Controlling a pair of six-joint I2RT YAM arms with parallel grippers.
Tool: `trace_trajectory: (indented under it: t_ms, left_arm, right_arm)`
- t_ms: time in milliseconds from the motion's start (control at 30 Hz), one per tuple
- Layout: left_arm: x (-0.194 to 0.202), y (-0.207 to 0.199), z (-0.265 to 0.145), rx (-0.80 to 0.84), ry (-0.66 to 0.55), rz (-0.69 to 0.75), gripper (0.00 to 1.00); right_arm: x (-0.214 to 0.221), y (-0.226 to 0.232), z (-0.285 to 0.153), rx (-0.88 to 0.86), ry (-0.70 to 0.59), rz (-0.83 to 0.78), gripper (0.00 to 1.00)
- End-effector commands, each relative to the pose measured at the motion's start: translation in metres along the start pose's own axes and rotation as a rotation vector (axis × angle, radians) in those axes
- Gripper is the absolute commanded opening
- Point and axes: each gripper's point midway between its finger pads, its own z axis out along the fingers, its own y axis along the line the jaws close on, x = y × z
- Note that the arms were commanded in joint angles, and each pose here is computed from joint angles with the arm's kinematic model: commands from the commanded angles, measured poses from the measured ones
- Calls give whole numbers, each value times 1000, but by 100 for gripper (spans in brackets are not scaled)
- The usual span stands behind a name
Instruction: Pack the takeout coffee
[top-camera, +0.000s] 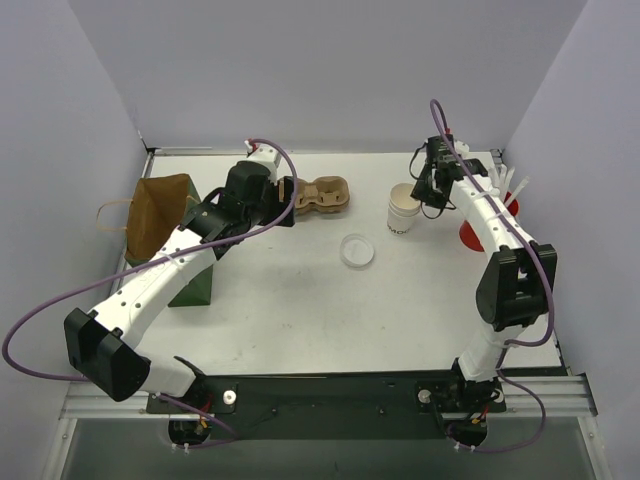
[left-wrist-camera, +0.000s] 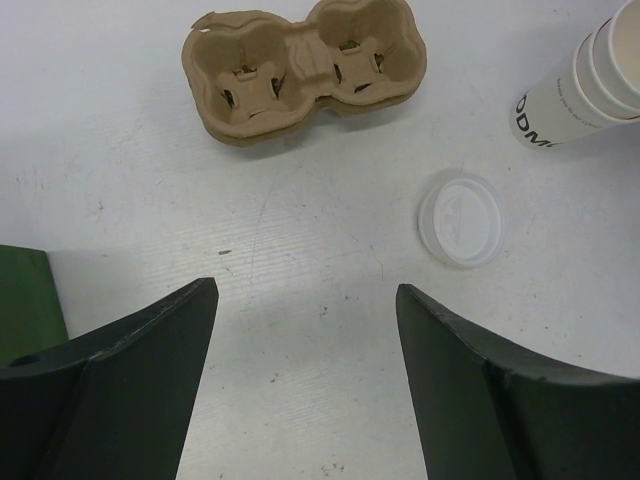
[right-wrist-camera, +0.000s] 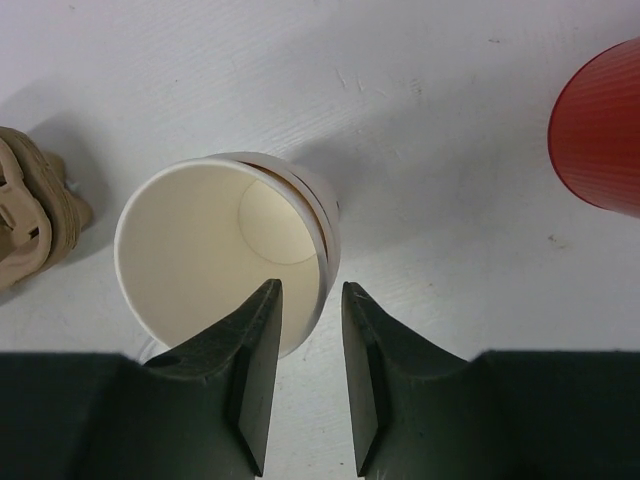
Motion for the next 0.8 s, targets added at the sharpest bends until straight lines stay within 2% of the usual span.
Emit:
trace_trajectory:
  t_ms: [0, 33, 367, 467, 600, 767]
  left_arm:
    - [-25, -2, -14, 22, -67, -3, 83]
    - [-25, -3, -13, 23, -65, -4, 82]
    - [-26, -2, -12, 20, -64, -6, 82]
    - [-26, -2, -12, 20, -64, -4, 82]
    - [-26, -3, -11, 18, -62, -5, 82]
    - [-28, -3, -11, 17, -65, -4, 82]
  right_arm:
    - [-7, 5, -4, -1, -3, 5, 24]
    - [-8, 4, -3, 3, -5, 5, 20]
    - [-10, 3, -5, 18, 3, -16, 6]
    - [-11, 1, -7, 24, 5, -21, 7]
    - [-8, -2, -3, 39, 16, -36, 15]
    - [-6, -2, 4, 49, 27, -47, 15]
